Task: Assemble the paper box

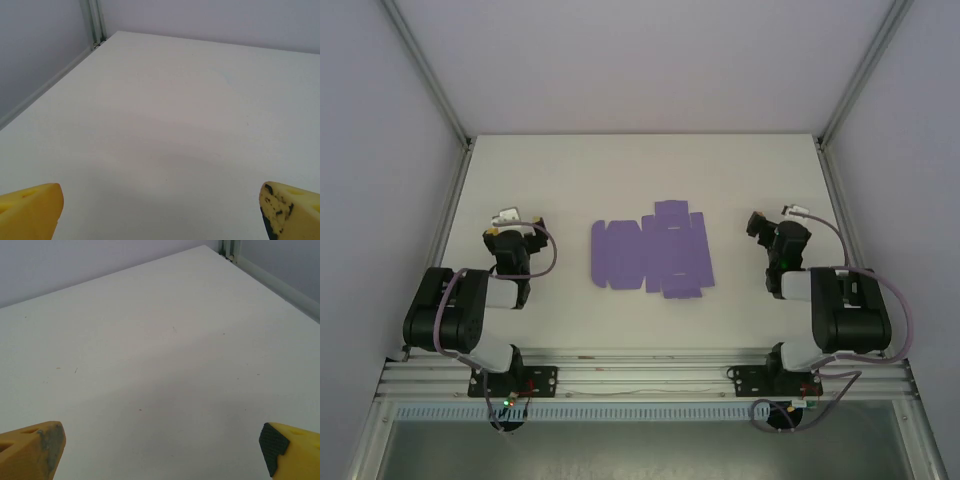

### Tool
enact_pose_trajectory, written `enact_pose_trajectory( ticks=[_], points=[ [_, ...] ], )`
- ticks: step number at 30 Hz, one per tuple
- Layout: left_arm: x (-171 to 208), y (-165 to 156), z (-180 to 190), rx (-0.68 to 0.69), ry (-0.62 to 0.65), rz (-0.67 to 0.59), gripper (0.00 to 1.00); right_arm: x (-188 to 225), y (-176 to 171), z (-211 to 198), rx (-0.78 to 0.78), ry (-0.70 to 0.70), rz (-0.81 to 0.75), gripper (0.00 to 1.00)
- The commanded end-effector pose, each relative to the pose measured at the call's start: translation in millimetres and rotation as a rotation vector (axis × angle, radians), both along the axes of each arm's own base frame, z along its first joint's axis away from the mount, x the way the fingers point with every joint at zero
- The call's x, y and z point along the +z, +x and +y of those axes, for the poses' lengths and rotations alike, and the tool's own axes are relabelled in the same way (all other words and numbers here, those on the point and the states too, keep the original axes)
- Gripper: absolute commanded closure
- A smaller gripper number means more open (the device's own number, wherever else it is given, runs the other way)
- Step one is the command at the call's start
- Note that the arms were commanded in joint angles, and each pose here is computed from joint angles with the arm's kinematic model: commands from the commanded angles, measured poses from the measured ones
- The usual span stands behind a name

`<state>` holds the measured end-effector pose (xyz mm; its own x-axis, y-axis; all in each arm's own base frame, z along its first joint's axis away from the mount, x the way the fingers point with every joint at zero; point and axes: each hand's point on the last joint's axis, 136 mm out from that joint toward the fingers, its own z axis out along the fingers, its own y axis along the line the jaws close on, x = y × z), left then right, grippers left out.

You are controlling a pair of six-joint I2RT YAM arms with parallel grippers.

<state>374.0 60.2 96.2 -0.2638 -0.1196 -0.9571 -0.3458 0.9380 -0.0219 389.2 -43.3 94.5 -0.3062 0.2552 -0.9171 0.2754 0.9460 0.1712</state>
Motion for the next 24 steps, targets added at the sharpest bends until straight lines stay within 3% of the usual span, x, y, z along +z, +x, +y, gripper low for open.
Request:
enact_pose_trajectory(
  ticks=[1, 18, 24],
  points=[
    [11.2, 4.9, -4.1, -0.019, 0.01, -0.032, 0.0, 3.1, 1.3, 0.7, -0.001, 0.008, -0.009, 0.0],
    [10.8, 4.9, -3.8, -0.017, 0.01, -0.031, 0.0, 3.1, 1.6, 1.2, 0.0, 0.009, -0.009, 0.0],
    [9.6, 9.5, -12.3, -0.073, 0.014, -0.016, 0.0, 2.9, 1.8, 0.6, -0.002, 0.01, -0.008, 0.0]
  ],
)
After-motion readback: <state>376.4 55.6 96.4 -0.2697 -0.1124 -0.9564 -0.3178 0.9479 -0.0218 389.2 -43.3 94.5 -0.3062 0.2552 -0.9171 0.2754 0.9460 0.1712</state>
